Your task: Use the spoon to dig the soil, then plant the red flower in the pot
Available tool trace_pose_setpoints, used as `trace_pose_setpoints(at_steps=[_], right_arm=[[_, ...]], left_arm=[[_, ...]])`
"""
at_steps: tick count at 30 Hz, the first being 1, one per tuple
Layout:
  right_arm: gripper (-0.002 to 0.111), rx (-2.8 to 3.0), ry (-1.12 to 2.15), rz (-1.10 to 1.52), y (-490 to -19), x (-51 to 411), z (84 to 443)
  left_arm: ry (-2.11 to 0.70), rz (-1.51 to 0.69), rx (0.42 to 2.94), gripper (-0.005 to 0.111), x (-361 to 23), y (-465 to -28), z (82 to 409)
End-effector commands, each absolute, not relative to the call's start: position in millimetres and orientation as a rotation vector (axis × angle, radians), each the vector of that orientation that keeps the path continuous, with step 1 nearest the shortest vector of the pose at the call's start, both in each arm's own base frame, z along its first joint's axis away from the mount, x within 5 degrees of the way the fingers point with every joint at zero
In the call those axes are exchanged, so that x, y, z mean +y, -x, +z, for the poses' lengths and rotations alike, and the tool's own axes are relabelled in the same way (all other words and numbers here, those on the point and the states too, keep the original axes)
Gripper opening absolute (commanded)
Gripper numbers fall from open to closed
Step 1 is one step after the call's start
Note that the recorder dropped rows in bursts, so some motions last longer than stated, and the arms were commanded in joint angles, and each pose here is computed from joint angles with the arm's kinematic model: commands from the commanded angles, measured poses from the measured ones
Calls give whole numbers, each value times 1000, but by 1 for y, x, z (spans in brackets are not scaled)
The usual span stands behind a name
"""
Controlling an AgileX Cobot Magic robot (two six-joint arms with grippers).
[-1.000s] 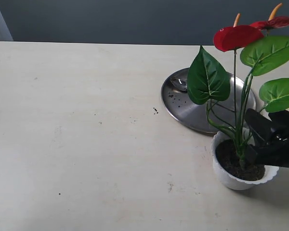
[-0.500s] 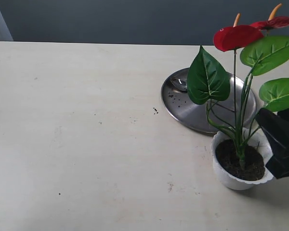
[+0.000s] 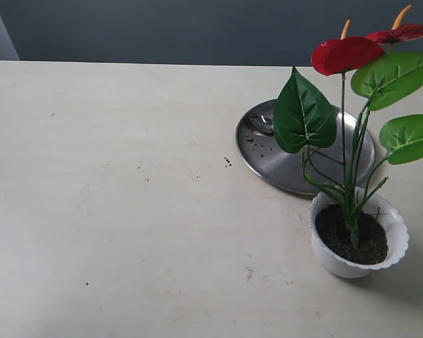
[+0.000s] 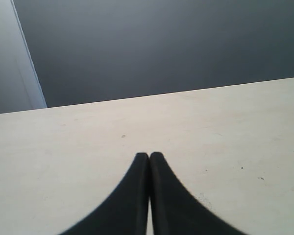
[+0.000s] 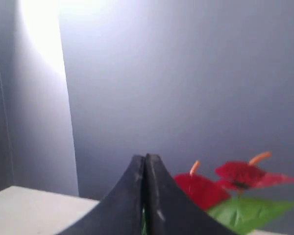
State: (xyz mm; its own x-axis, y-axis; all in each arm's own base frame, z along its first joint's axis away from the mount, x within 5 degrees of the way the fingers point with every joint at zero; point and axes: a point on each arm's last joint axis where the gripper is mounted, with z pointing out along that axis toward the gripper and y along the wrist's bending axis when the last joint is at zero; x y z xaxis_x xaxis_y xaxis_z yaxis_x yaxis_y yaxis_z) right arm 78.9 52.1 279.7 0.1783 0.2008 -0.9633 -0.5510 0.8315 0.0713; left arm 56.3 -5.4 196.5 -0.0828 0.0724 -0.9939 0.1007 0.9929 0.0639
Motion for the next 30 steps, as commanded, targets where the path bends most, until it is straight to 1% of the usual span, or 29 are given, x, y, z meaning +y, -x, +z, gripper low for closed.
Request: trace_pose_setpoints(at_steps=[1, 4, 7, 11, 24, 30], right_arm=[[0, 1159, 345, 446, -76, 48, 314], [0, 1077, 329, 377, -75, 43, 331], [0, 1061, 247, 373, -75, 37, 341], [0, 1113, 160, 415, -78, 32, 341], [0, 1100, 115, 409, -79, 29, 342], [0, 1230, 137, 486, -81, 35, 332]], left_arm=[[-137, -29, 1641, 0, -6, -56, 198], [-137, -29, 1641, 0, -6, -56, 198], [-137, -29, 1641, 0, -6, -56, 198], [-137, -29, 1641, 0, -6, -56, 198], [-137, -29, 1641, 0, -6, -56, 198], [-137, -29, 1641, 0, -6, -56, 198]])
